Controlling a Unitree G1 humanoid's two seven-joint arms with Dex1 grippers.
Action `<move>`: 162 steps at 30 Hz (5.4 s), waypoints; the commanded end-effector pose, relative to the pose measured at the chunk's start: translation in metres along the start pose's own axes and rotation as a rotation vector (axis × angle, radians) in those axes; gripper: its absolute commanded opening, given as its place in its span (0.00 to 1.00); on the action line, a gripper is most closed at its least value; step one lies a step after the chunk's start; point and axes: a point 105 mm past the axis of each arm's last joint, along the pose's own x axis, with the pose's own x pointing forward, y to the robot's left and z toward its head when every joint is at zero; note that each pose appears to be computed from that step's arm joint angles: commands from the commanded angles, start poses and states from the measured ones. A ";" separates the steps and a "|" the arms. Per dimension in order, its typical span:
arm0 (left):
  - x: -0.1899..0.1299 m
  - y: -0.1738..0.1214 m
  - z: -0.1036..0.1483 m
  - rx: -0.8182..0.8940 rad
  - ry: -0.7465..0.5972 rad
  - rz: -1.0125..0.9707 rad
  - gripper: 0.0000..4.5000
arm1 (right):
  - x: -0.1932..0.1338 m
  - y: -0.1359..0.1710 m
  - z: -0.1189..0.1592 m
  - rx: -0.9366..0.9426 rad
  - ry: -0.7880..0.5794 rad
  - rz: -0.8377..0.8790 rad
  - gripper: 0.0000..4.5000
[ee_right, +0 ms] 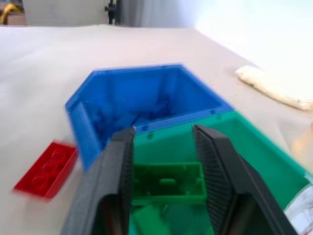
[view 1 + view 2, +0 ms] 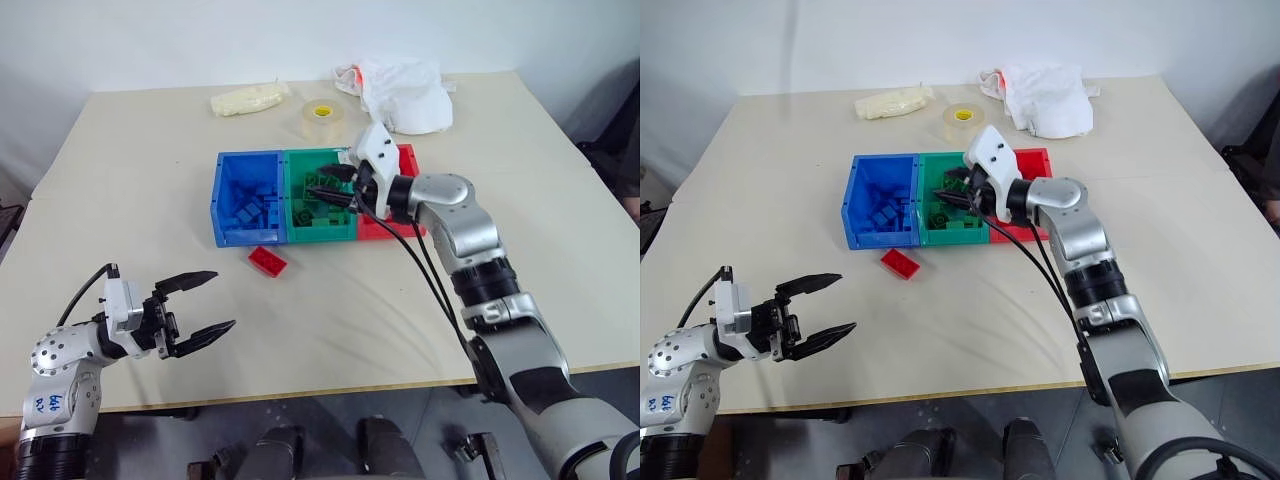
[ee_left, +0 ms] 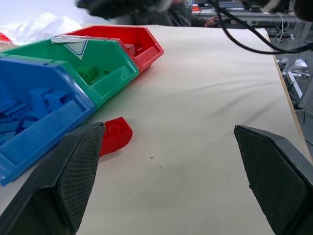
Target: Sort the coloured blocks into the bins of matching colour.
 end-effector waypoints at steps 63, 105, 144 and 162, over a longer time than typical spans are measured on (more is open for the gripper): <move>0.012 -0.016 -0.017 0.026 0.234 0.586 1.00 | -0.187 0.017 -0.046 0.047 0.222 0.289 1.00; 0.133 0.031 -0.063 -0.070 0.255 0.313 0.75 | -0.192 0.032 -0.050 0.068 0.191 0.155 1.00; 0.325 0.063 0.086 0.080 -0.126 0.264 0.99 | -0.238 0.039 -0.035 0.067 0.136 -0.173 1.00; 0.146 0.040 0.023 0.084 0.003 -0.060 0.99 | -0.208 0.016 -0.038 0.048 0.147 0.000 1.00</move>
